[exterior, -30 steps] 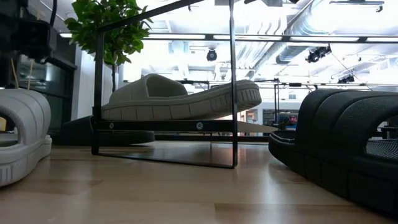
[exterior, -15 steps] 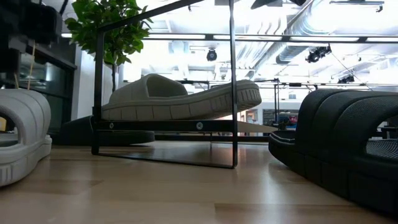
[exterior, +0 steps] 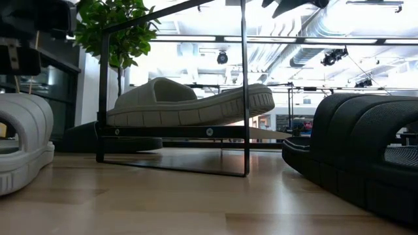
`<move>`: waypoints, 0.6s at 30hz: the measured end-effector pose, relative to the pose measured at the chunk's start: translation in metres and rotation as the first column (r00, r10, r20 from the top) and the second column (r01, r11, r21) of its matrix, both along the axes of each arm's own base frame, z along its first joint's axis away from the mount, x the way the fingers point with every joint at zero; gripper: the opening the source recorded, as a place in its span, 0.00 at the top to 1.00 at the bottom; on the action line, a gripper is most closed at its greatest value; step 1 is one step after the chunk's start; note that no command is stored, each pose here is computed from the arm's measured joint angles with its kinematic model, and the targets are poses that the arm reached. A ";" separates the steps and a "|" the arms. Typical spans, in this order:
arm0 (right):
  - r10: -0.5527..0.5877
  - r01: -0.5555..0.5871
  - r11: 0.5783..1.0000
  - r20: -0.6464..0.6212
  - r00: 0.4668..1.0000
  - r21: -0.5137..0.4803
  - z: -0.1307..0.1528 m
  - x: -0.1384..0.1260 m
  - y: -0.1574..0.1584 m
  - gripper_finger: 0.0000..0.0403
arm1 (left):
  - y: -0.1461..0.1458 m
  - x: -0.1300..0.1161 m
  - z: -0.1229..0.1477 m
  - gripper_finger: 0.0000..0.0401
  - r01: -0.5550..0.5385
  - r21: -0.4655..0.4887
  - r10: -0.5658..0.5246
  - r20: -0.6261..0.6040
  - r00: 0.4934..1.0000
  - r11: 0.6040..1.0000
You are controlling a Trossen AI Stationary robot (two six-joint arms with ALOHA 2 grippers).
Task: Pick and place slides into the shelf
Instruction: Put the gray slide on the shelf
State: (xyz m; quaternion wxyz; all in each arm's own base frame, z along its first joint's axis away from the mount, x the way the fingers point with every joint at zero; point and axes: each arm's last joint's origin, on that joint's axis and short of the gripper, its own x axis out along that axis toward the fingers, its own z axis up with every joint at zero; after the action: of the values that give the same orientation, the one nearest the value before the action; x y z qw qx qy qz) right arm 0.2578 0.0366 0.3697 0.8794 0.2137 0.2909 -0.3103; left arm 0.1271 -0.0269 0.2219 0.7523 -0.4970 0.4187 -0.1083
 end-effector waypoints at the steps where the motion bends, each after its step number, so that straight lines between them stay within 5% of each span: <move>1: 0.001 -0.001 1.000 -0.007 1.000 -0.001 0.000 0.000 0.000 0.60 | -0.003 0.001 -0.002 1.00 0.009 0.019 -0.009 -0.008 1.000 1.000; 18: 0.019 -0.020 1.000 -0.046 0.999 -0.021 -0.002 -0.002 0.000 0.60 | -0.040 0.012 -0.011 1.00 0.006 0.261 -0.017 0.039 0.999 0.965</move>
State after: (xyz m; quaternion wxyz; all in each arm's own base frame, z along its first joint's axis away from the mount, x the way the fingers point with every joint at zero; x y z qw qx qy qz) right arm 0.2554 0.0361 0.3676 0.8776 0.1942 0.3099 -0.3099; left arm 0.1387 -0.0672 0.2104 0.8188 -0.3892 0.4166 -0.0667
